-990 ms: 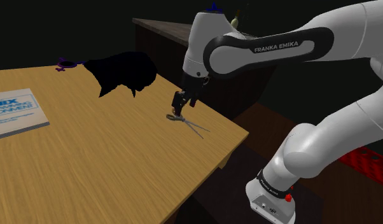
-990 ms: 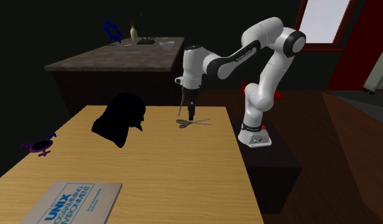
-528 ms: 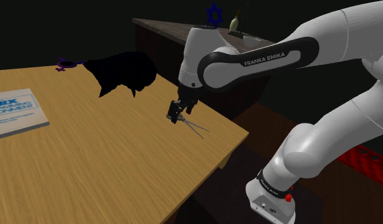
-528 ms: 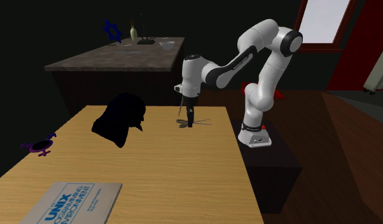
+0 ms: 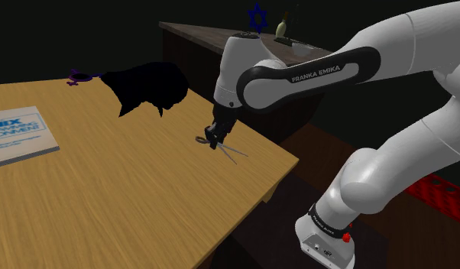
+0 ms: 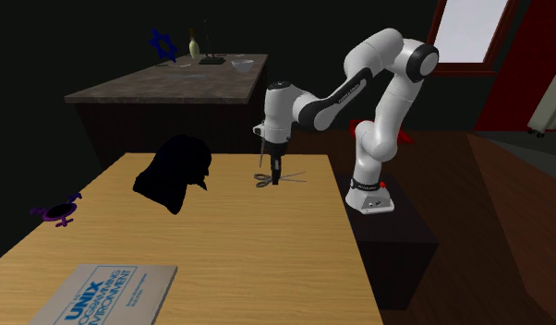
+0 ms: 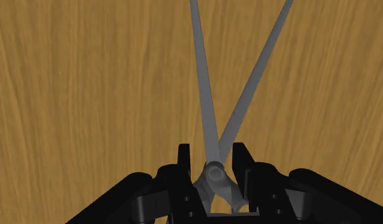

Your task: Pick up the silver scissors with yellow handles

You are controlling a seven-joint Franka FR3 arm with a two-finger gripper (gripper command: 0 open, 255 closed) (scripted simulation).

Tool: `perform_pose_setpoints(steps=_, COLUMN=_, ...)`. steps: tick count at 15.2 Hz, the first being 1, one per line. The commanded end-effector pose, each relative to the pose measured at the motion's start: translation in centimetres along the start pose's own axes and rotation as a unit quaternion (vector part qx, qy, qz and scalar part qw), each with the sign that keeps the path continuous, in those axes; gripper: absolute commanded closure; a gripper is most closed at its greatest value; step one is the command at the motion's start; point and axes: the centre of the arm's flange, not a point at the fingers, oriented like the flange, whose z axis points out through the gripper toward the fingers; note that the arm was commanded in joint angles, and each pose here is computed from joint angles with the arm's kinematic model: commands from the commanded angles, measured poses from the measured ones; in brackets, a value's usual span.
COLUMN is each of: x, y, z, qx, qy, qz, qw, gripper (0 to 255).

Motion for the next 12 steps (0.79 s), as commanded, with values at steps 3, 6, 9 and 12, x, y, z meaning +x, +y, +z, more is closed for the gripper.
perform_pose_setpoints(steps=3, x=0.0, y=0.1, z=0.1, qx=0.000, qy=-0.001, qz=0.000, qw=1.0000, gripper=255)
perform_pose_setpoints(steps=6, x=0.0, y=0.0, z=-0.9, qx=0.000, qy=-0.001, qz=0.000, qw=1.0000, gripper=255)
perform_pose_setpoints(steps=9, x=0.1, y=0.0, z=-2.5, qx=0.000, qy=-0.001, qz=0.000, qw=1.0000, gripper=255)
perform_pose_setpoints(steps=12, x=0.2, y=0.1, z=-4.1, qx=0.000, qy=-0.001, qz=0.000, qw=1.0000, gripper=255)
